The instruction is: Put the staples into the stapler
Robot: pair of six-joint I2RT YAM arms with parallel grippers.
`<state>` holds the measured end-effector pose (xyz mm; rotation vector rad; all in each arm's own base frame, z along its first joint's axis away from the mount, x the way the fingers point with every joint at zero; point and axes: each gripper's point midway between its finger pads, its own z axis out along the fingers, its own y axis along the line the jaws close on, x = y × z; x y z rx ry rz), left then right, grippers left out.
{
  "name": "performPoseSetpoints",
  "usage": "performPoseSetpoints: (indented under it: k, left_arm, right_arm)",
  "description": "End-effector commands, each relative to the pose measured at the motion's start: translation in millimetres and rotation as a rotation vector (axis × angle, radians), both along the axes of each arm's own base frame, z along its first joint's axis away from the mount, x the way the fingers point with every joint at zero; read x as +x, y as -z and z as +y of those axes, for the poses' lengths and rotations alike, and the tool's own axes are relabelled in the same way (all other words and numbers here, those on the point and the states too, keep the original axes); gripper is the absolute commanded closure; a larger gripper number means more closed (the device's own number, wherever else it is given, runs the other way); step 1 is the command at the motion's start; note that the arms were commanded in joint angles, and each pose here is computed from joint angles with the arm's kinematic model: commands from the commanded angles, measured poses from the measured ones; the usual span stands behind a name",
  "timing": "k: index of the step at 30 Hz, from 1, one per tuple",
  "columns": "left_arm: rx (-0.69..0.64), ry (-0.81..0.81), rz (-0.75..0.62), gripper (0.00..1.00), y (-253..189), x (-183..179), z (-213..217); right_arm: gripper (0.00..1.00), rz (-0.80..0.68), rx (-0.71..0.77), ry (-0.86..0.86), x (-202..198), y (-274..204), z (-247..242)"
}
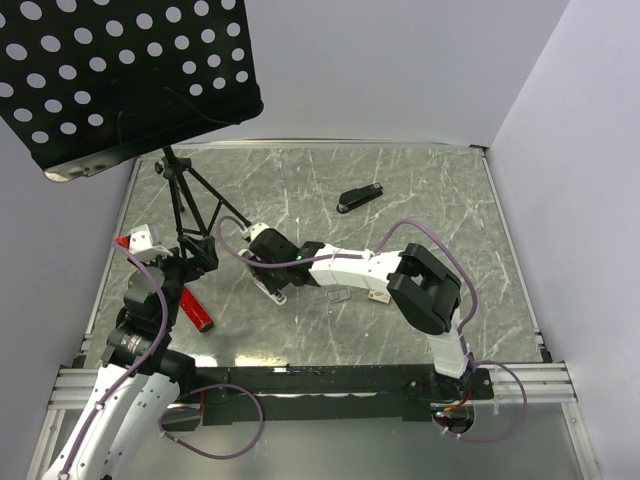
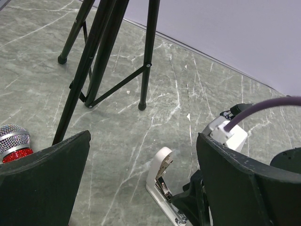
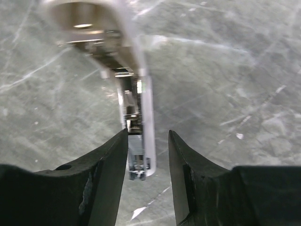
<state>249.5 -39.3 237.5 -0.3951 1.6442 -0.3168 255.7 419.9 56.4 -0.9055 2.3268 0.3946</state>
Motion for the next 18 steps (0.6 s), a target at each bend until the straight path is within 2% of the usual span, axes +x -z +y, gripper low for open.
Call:
performPoseSetpoints:
  k: [1,11,18]
  left_arm:
    - [-0.001,0.012,-0.038,0.0,-9,2,-2]
    - [-0.002,0.012,-0.039,0.0,-9,2,-2]
    - [-0.002,0.01,-0.039,0.01,-9,2,-2]
  right_arm:
    - [0.53,-0.037,0.06,0.058,15,-33,4]
    - [0.53,-0.026,0.044,0.086,26,-23,5]
    - [0.53,0.014,0.041,0.055,18,-12,8]
